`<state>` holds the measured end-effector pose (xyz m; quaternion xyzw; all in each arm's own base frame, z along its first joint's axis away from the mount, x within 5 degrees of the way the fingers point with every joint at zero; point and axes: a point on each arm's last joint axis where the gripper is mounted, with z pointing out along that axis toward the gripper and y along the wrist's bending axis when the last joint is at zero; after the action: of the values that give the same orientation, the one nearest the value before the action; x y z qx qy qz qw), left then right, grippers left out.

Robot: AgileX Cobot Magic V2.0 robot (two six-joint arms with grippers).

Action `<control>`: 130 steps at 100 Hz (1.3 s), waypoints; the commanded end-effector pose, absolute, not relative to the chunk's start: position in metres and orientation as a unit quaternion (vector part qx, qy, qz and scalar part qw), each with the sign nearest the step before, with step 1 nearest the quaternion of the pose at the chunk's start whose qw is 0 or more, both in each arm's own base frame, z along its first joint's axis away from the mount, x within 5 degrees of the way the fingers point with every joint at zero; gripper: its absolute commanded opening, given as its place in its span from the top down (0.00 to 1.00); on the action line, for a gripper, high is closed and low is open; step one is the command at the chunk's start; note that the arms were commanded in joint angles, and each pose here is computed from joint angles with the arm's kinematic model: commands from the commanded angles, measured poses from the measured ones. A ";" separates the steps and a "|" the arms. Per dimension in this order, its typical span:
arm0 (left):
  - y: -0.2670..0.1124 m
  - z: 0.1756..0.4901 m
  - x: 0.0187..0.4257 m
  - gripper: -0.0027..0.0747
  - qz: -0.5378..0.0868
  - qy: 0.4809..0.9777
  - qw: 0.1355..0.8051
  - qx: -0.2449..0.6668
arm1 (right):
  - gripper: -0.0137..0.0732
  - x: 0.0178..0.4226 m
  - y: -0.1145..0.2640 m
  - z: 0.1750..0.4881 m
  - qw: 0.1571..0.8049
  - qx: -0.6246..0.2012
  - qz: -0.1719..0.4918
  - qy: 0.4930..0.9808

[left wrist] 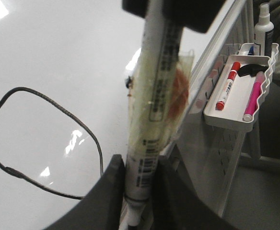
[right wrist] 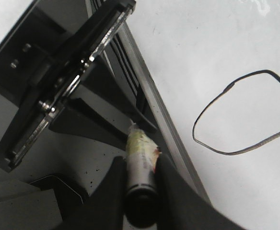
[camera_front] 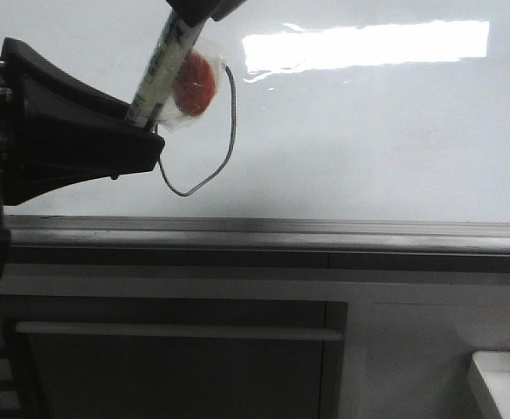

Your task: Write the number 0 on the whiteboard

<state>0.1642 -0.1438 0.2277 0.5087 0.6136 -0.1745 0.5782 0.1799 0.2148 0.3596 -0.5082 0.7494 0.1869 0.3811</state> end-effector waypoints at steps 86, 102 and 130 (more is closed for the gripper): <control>-0.106 0.239 0.203 0.99 -0.241 0.805 0.541 0.028 | 0.22 0.197 0.201 0.400 0.518 -0.429 0.193 0.714; -0.104 0.251 0.213 0.99 -0.212 0.827 0.519 0.049 | 0.22 0.196 0.202 0.401 0.515 -0.421 0.208 0.717; -0.105 0.262 0.218 0.99 -0.201 0.838 0.505 0.057 | 0.22 0.195 0.202 0.401 0.513 -0.420 0.210 0.718</control>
<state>0.2141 -0.1042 0.2442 0.0599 0.8603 -0.1887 0.4697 0.1985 0.2084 0.3746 -0.4439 0.7423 0.1979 0.4613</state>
